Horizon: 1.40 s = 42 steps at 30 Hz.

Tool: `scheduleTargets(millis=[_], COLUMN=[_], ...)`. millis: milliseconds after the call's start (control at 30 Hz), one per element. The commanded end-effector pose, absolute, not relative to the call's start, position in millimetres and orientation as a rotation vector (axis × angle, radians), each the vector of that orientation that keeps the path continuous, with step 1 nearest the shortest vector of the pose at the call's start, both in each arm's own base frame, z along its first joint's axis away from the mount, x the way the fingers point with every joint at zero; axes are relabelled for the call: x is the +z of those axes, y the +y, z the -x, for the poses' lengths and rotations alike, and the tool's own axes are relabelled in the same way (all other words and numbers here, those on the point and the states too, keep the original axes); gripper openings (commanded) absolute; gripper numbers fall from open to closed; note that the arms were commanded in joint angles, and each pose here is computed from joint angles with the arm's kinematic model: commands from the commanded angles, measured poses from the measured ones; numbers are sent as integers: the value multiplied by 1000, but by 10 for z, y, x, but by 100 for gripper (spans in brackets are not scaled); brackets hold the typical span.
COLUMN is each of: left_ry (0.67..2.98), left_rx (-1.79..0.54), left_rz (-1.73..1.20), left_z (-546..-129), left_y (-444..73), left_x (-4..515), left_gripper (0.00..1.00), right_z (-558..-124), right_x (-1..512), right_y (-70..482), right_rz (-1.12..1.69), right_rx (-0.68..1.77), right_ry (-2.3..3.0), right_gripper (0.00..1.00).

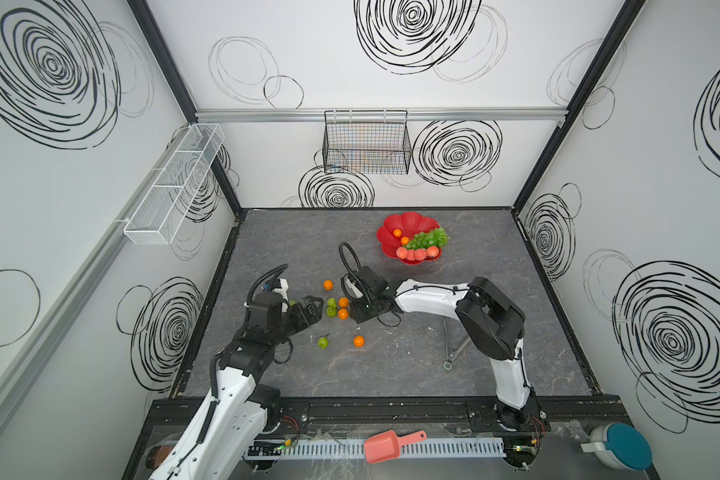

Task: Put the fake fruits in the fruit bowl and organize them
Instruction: 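Lift the kumquat with the right gripper and carry it over the bowl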

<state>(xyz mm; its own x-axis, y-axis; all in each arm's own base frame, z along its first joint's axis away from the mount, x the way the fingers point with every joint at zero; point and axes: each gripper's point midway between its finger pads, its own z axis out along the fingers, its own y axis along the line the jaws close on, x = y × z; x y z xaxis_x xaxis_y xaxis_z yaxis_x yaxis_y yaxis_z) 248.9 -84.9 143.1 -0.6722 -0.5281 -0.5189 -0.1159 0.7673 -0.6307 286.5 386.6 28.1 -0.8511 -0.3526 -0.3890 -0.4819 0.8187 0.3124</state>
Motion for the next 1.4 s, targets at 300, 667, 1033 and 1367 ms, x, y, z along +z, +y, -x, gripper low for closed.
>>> scheduleTargets(millis=[300, 667, 1033, 1367], left_ry=[2189, 2213, 2178, 2128], left_rx=[-792, -853, -873, -917], left_rz=[225, -32, -106, -128], left_z=[-2674, -2834, -3224, -3675], left_y=[-1410, -2232, -2570, -2828], left_x=[1788, 1935, 2181, 2411], left_gripper=[96, 96, 96, 96], right_z=[-3019, -3332, -3621, -4044], right_x=[1005, 1401, 1585, 1796], right_y=[3241, 2362, 1911, 1731], right_rz=[418, 206, 106, 76], right_rx=[689, 699, 690, 698], right_ry=[2586, 2482, 2440, 2386], right_gripper=[38, 38, 38, 39])
